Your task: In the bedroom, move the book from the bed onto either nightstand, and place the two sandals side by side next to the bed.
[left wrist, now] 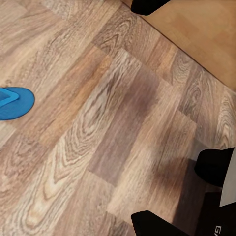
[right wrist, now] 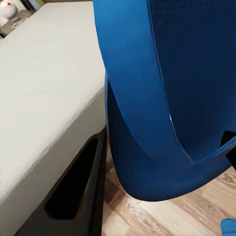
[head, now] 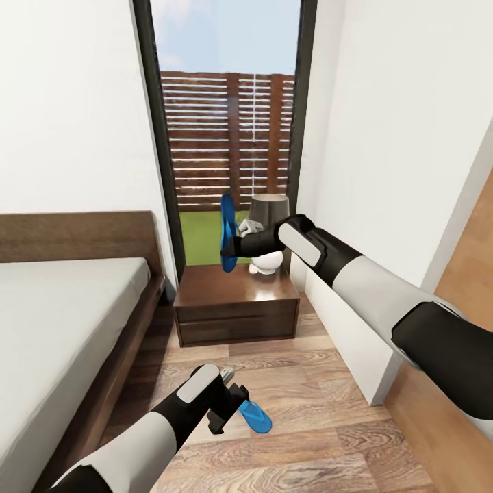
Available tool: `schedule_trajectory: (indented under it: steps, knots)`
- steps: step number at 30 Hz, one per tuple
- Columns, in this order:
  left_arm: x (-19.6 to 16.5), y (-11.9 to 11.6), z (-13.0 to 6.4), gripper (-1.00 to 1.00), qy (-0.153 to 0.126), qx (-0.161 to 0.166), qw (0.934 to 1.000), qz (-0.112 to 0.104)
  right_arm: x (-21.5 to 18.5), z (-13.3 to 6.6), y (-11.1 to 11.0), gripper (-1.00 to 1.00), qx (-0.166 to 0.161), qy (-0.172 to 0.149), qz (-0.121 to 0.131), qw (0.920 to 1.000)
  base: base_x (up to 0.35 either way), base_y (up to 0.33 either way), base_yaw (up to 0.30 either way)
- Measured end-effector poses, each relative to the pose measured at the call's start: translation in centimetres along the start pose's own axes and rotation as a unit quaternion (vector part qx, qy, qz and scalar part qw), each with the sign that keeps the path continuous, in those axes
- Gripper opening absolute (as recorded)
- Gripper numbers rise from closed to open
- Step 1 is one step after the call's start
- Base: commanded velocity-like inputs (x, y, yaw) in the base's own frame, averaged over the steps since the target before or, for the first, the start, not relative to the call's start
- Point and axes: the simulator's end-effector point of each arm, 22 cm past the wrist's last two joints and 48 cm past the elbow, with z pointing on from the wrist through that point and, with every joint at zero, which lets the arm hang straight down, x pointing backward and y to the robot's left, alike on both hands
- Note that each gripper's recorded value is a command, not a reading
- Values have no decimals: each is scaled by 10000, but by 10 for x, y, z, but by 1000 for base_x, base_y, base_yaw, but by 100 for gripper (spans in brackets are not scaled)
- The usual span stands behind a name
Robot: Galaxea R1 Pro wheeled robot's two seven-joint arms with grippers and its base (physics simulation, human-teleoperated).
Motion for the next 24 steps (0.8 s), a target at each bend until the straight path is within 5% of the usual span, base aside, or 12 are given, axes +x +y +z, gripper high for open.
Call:
schedule_trajectory:
  steps: [9, 24]
  knots:
    - [0, 0, 0, 100, -6, 1, 10000, -3, 1, 0, 0, -100, -2, 6, -15, 10000, 231, -56, 0]
    - [-6, 1, 0, 100, -137, -8, 9998, -142, 1, 1, 0, -100, 2, 8, -12, 10000, 35, -14, 0]
